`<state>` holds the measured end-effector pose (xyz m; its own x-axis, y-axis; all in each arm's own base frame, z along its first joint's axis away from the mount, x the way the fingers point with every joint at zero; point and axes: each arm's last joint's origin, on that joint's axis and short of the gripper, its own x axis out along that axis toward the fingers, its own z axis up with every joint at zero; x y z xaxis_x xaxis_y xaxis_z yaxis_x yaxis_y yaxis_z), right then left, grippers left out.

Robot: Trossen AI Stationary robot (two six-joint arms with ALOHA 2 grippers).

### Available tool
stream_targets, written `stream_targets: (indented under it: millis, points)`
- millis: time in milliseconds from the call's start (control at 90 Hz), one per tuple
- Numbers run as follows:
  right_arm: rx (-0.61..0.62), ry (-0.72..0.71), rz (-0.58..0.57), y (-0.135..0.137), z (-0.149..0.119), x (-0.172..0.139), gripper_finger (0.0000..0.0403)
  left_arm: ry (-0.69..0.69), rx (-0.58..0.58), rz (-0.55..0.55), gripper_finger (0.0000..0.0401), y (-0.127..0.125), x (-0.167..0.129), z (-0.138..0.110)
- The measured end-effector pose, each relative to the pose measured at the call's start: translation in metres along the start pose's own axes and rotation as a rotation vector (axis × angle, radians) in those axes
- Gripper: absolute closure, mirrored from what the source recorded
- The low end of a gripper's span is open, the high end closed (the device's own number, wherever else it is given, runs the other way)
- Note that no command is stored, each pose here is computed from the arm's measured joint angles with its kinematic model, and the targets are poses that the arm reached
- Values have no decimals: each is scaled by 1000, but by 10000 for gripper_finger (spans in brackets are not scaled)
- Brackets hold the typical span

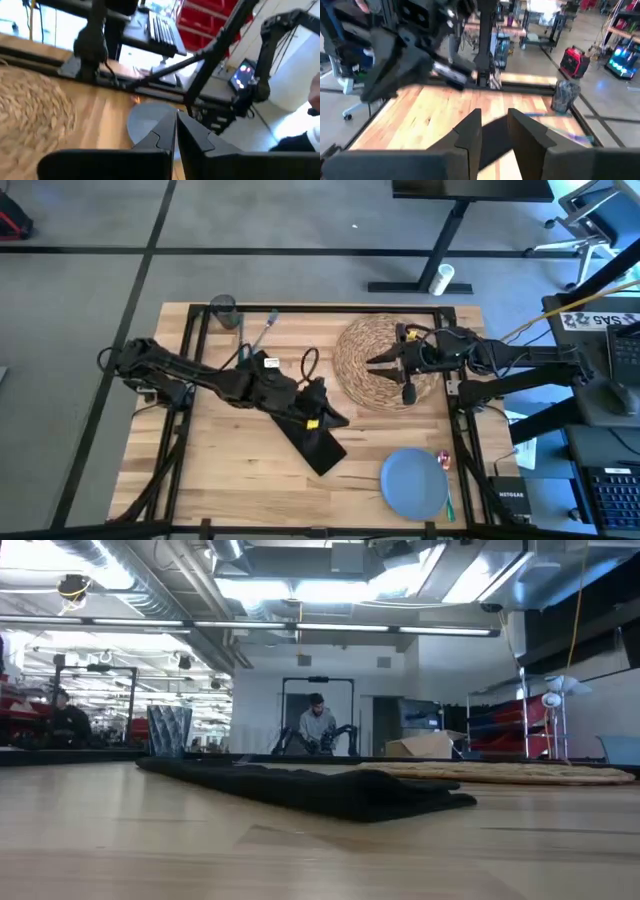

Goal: Set table place
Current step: Fold the black table napkin

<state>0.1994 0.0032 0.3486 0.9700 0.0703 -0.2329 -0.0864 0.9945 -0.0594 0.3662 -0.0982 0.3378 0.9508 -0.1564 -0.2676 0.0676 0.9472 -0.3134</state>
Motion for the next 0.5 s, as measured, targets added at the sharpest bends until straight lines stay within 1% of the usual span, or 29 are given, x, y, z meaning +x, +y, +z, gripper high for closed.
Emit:
stream_targets:
  millis: [178, 300, 389, 500]
  points:
    - [2, 50, -31, -1, -5, 0, 320, 125, -28, 36, 401, -8, -2, -17]
    - [-5, 64, -67, -2, -6, 0, 320, 200, -53, 82, 401, -12, -5, -27]
    - [-5, 74, -82, -2, -7, 0, 320, 228, -63, 113, 401, -16, -7, -33]
    - [-5, 77, -82, -2, -7, 0, 320, 264, -74, 118, 401, -22, -7, -41]
